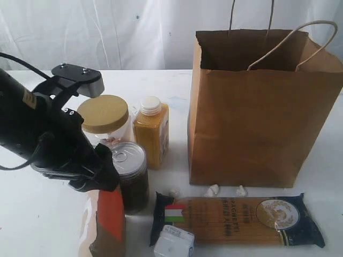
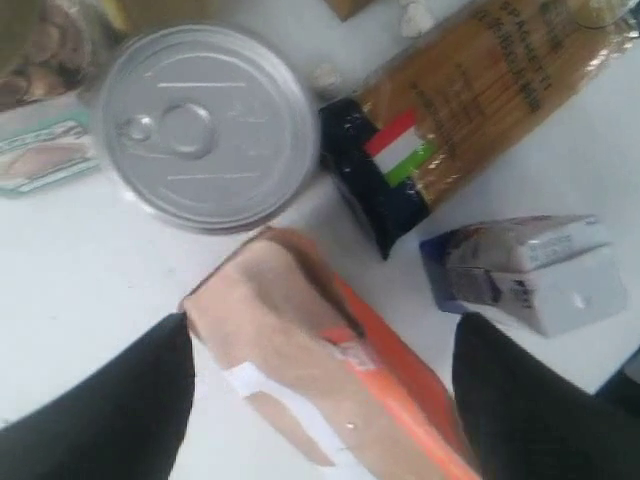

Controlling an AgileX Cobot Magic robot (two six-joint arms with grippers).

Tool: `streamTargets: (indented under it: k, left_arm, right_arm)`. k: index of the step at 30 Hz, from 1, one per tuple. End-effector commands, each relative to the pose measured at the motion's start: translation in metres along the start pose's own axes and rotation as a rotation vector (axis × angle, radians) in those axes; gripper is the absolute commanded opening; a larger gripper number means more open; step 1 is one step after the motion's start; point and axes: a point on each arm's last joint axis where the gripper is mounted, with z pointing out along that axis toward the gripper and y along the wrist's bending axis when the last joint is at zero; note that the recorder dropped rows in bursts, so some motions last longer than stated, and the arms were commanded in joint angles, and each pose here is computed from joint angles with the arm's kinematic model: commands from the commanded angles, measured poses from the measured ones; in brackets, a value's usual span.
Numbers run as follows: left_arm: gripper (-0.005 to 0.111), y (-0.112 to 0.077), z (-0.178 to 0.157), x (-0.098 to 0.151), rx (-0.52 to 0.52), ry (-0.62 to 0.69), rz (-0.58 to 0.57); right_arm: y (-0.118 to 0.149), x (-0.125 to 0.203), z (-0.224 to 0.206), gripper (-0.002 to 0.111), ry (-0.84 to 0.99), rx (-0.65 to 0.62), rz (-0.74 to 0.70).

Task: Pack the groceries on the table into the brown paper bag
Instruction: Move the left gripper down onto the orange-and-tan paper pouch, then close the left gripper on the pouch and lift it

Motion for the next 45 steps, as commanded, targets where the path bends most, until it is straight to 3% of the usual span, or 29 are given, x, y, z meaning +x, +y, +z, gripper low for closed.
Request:
streamTargets:
  k: [1,14,30,34,42,45]
  left_arm:
    - [0.074,0.007,0.010,0.004,-0.070,0.069,-0.023]
    - [0.074,0.012,0.034,0.010,-0.081,0.243,-0.068]
    - [0.070,0.022,0.067,0.012,-0.126,0.356,-0.077]
    - [0.055,0.024,0.070,0.012,-0.141,0.368,-0.065]
    - [0.007,0.025,0.068,0.015,-0.150,0.412,-0.045]
    - [0.000,0.024,0.066,0.019,-0.140,0.457,-0.005]
  right_arm:
    - [0.000,0.000,0.000,0.000,-0.010,-0.003,-0.002]
    - [0.000,0.000,0.000,0.000,-0.010,-0.003,-0.002]
    - [0.000,0.000,0.000,0.000,-0.010,-0.003,-0.002]
    - [0.000,0.000,0.000,0.000,-0.010,-0.003,-0.002]
    - [0.000,0.000,0.000,0.000,-0.010,-0.003,-0.002]
    - [0.000,0.000,0.000,0.000,-0.010,-0.003,-0.002]
